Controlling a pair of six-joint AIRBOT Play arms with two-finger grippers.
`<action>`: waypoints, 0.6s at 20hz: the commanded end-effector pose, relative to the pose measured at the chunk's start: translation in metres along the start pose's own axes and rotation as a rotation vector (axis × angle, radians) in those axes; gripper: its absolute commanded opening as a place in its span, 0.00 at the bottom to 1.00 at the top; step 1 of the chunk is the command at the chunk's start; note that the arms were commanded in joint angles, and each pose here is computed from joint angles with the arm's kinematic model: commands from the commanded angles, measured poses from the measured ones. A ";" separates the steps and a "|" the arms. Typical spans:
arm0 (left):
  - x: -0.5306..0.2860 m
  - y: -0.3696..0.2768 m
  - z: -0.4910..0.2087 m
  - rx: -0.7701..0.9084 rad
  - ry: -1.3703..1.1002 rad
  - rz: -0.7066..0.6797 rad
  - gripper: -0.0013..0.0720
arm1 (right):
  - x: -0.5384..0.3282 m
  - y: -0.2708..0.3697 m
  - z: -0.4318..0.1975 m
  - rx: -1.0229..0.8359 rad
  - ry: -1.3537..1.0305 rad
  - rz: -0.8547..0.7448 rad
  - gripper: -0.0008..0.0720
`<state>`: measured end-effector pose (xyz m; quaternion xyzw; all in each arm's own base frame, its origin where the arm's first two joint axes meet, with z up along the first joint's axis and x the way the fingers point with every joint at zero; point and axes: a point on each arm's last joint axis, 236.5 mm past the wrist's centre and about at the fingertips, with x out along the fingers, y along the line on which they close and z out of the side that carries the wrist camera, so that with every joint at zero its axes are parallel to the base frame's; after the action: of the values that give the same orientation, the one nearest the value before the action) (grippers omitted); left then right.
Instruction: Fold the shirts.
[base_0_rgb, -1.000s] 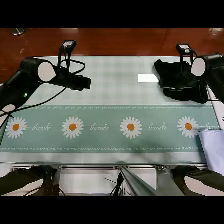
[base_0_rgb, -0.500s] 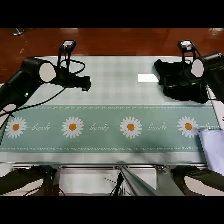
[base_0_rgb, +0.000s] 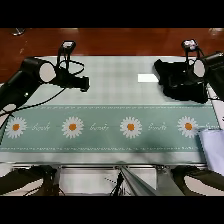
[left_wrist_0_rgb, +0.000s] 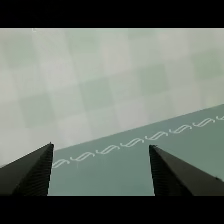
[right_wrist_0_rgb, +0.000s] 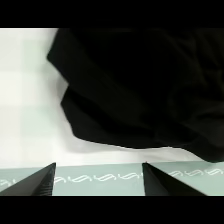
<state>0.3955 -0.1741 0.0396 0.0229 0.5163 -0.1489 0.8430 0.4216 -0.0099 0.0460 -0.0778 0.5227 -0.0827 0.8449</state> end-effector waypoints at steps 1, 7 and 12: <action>-0.001 -0.010 -0.023 -0.002 0.071 -0.025 0.98 | 0.003 -0.025 0.024 0.149 -0.088 0.013 0.87; 0.017 -0.033 -0.079 0.047 0.159 -0.055 0.98 | 0.024 -0.076 0.063 0.416 -0.163 0.131 0.87; 0.021 -0.025 -0.081 0.032 0.159 -0.045 0.98 | 0.084 -0.081 0.077 0.422 -0.090 0.153 0.86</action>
<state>0.3284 -0.1896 -0.0104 0.0385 0.5795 -0.1757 0.7948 0.5021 -0.0944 0.0460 0.1209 0.4502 -0.1288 0.8753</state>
